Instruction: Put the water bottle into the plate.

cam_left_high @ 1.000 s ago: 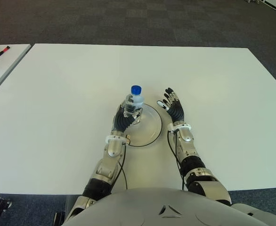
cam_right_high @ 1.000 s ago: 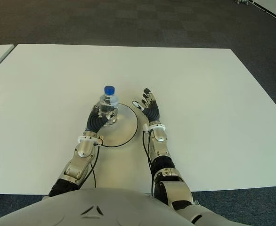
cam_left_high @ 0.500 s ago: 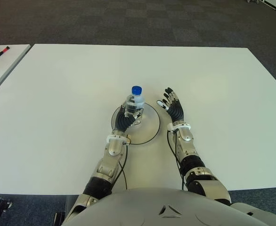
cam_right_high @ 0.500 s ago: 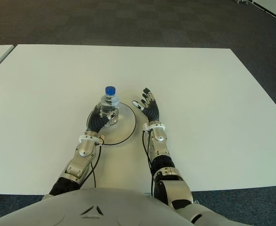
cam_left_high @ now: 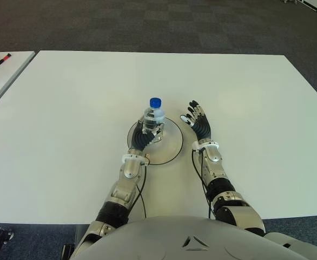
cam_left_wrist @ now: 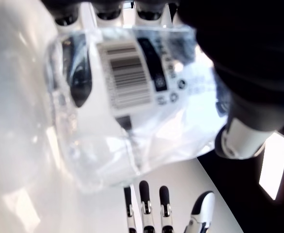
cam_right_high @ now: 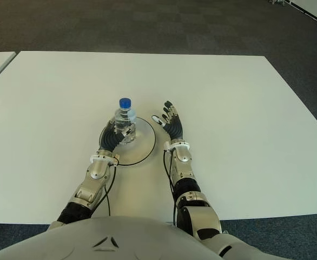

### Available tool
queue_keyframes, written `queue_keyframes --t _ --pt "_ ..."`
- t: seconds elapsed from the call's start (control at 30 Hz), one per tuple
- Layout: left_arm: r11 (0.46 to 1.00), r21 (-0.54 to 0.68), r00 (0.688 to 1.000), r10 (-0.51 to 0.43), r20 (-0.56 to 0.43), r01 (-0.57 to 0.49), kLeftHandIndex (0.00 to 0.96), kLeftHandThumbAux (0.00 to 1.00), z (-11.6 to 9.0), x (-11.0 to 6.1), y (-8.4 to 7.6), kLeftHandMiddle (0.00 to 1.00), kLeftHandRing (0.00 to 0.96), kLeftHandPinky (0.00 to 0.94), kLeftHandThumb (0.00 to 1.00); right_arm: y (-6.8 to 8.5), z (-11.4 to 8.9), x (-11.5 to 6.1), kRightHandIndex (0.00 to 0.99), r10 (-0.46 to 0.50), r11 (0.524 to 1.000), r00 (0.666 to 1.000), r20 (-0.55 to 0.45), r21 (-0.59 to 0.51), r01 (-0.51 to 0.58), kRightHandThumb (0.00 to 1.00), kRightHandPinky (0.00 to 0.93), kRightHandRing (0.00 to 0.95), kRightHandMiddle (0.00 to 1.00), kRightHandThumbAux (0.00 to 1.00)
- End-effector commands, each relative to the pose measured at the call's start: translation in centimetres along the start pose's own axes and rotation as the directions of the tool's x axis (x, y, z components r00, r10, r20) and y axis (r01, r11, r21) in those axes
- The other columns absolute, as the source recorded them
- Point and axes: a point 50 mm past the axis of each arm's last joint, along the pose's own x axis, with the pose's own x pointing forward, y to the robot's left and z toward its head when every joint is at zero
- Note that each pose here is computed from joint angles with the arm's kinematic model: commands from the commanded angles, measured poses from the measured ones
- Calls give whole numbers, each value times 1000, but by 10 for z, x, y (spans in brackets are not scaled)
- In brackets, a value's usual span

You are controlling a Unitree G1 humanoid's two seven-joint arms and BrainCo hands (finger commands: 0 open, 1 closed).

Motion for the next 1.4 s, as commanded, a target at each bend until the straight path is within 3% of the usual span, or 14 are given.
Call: queue_keyframes --t 0.03,0.4,0.43,0.5,0.63,0.7,0.77,0.8,0.83,0.9,0.97,1.1,1.2,1.4 --pt "1000 -28 1000 -2 -5 2 402 667 -2 0 -2 538 874 873 854 -1 -31 -17 14 -27 999 987 -156 30 32 121 79 24 25 731" --pt "1000 18 998 4 57 -5 415 664 0 2 -1 555 883 893 854 -1 -31 -17 19 -29 999 986 -162 31 35 123 83 29 30 735" --pt "1000 24 998 3 62 -5 425 678 0 2 -1 678 890 893 807 -1 -32 -17 20 -29 999 986 -163 33 35 123 82 29 30 737" --pt "1000 31 998 3 69 -5 433 691 0 2 -1 787 896 895 766 -1 -32 -17 20 -29 999 986 -163 34 35 122 81 29 30 739" --pt "999 54 996 0 84 -5 439 707 0 3 1 852 867 842 719 -1 -32 -17 20 -29 998 986 -162 43 36 119 80 29 30 742" --pt "997 74 995 2 96 -10 432 716 -1 4 2 683 671 650 698 -1 -32 -17 22 -30 998 986 -163 44 37 118 82 29 30 741" --pt "995 100 994 -3 110 -8 430 719 -1 4 2 625 604 585 691 -1 -32 -17 22 -31 998 986 -162 44 38 118 83 30 30 740" --pt "993 116 993 -7 118 -7 386 747 -1 4 2 526 496 463 451 -1 -32 -17 24 -31 998 986 -162 44 39 119 83 30 31 741" --pt "992 127 992 -10 125 -6 358 768 -1 4 2 461 426 383 288 -1 -32 -17 25 -31 998 986 -161 44 39 120 84 30 31 741" --pt "988 151 991 -12 136 -9 333 786 -1 3 3 405 365 314 147 0 -32 -17 26 -32 998 986 -161 46 40 122 84 30 31 740" --pt "982 186 988 -12 154 -16 266 751 -1 3 3 304 277 228 75 0 -32 -17 28 -33 998 986 -162 47 41 128 87 32 33 738" --pt "971 237 981 -12 192 -34 101 663 -1 2 4 119 116 82 15 0 -32 -17 33 -38 998 985 -166 43 46 136 99 38 37 736" --pt "962 269 976 -13 216 -47 33 599 -1 1 5 42 43 27 14 -1 -32 -17 39 -41 998 985 -170 38 48 145 109 45 41 730" --pt "944 324 972 -19 235 -60 3 467 -1 0 8 4 4 2 64 -1 -33 -17 45 -43 998 984 -174 37 50 159 114 52 45 714"
